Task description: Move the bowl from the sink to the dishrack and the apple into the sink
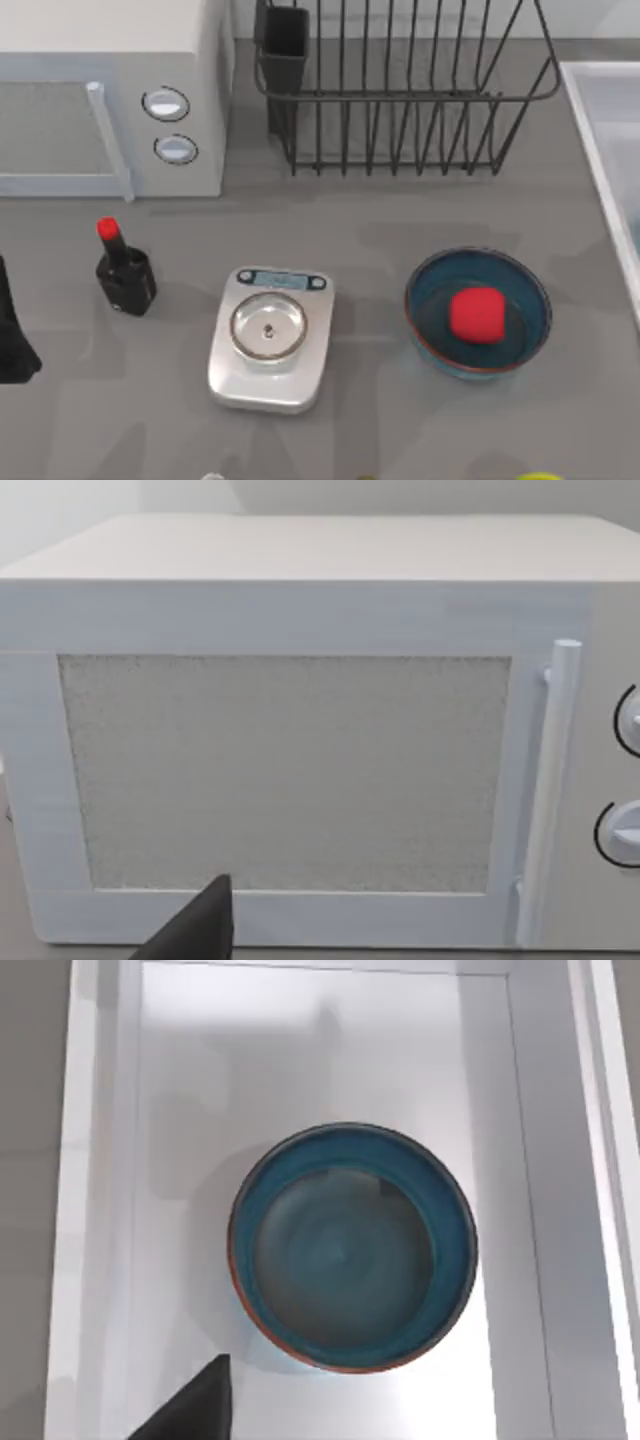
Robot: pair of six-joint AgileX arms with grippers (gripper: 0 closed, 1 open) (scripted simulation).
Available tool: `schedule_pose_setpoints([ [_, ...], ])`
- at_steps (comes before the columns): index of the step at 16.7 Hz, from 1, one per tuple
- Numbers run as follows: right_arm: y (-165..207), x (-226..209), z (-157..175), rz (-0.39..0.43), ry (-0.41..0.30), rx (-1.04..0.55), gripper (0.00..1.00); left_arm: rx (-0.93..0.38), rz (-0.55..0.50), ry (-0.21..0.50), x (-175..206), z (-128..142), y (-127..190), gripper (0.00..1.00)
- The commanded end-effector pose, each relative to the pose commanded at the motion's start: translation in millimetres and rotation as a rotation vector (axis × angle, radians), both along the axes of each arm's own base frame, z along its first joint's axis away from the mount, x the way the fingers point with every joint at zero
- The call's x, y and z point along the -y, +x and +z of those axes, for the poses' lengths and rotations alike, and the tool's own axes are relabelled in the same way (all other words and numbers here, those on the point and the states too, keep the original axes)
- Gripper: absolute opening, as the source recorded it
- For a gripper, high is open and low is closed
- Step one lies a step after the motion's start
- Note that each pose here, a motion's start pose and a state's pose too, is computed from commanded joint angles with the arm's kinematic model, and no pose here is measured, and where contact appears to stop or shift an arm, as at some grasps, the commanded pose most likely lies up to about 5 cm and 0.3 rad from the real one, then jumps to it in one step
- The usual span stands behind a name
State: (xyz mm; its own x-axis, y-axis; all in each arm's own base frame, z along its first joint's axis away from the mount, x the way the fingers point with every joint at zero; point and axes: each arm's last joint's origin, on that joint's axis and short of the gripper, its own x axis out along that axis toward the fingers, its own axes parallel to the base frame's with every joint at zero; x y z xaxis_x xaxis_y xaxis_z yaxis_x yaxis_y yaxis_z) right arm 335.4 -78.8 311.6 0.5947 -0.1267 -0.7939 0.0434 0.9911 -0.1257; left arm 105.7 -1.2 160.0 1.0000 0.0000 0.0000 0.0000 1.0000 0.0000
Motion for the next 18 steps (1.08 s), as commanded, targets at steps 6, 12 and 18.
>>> schedule_pose_setpoints([
  [6, 100.1, 61.9, -73.5, -0.006, 0.062, -0.32, 1.0, 0.0, 0.0, 0.0, 0.0, 0.0, 0.0, 1.0],
  [12, 136.4, 100.6, -151.2, -0.002, 0.126, -0.512, 1.0, 0.0, 0.0, 0.0, 0.0, 0.0, 0.0, 1.0],
  [18, 139.3, 105.6, -163.6, -0.001, 0.137, -0.539, 1.0, 0.0, 0.0, 0.0, 0.0, 0.0, 0.0, 1.0],
])
